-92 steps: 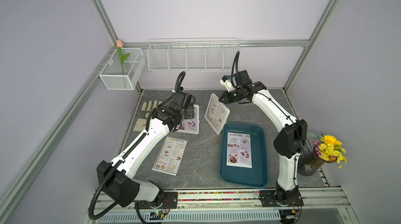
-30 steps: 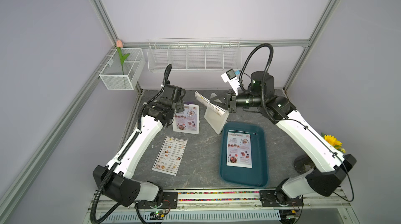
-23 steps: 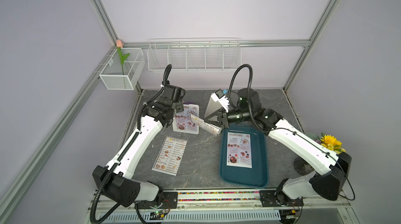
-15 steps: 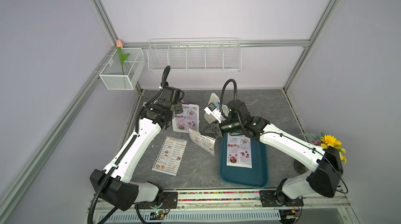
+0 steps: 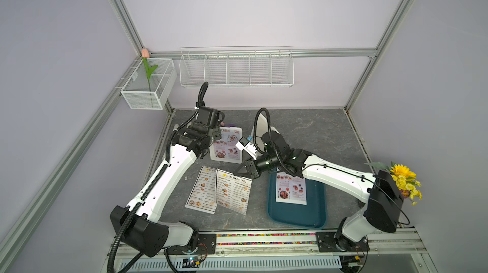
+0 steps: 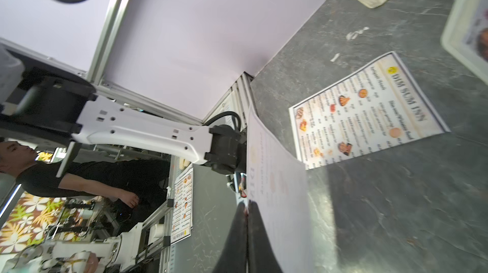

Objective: Replace the menus in the menu holders
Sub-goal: Place the menu at the center of the board.

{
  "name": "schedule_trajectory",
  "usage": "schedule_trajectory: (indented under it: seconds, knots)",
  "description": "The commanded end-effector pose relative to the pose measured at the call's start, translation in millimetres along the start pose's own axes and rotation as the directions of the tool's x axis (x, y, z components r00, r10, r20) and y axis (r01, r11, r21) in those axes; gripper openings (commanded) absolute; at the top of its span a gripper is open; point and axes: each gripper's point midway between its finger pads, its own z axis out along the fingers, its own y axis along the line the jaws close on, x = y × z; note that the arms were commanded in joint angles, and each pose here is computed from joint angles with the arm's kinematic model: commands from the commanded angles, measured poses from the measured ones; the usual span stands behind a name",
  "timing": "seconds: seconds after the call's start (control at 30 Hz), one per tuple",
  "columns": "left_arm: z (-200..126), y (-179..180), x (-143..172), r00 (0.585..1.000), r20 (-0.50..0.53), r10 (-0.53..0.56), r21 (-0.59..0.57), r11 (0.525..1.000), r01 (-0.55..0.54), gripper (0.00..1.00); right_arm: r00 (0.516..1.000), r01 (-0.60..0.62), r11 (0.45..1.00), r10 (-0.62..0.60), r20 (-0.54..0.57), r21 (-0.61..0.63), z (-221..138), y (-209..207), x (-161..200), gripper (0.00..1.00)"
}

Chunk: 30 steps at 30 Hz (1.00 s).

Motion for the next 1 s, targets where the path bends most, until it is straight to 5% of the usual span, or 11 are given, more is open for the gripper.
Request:
schedule_trajectory:
  seconds: [0.0,0.2,0.43,0.63,0.77,0.97]
  knots:
    - [-6,10,2,1.0,0.006,0.004,-0.023,1.0,-0.004,0.73,0.997,-0.054,0.989,0.06,-0.041,0.14,7,-63,14,0.07]
    - [-7,9,1,1.0,0.007,0.0,-0.015,1.0,0.0,0.73,0.987,0.013,0.931,0.046,-0.152,0.365,19,-135,24,0.06]
    - [-11,10,5,1.0,0.0,-0.002,-0.004,1.0,0.002,0.73,0.976,0.157,0.834,-0.047,-0.214,0.528,7,-172,10,0.08]
    - [-11,11,14,1.0,-0.023,0.0,0.005,1.0,0.0,0.73,0.975,0.195,0.811,-0.097,-0.202,0.552,-6,-159,-9,0.44]
    - [-13,2,23,0.999,-0.052,0.004,0.063,0.998,0.0,0.73,0.983,0.177,0.812,-0.115,-0.145,0.556,-29,-127,-23,0.54]
    - [-39,-71,67,0.981,-0.1,0.165,0.313,0.941,-0.126,0.73,0.998,-0.029,0.77,0.054,-0.021,0.637,-95,-108,15,0.74]
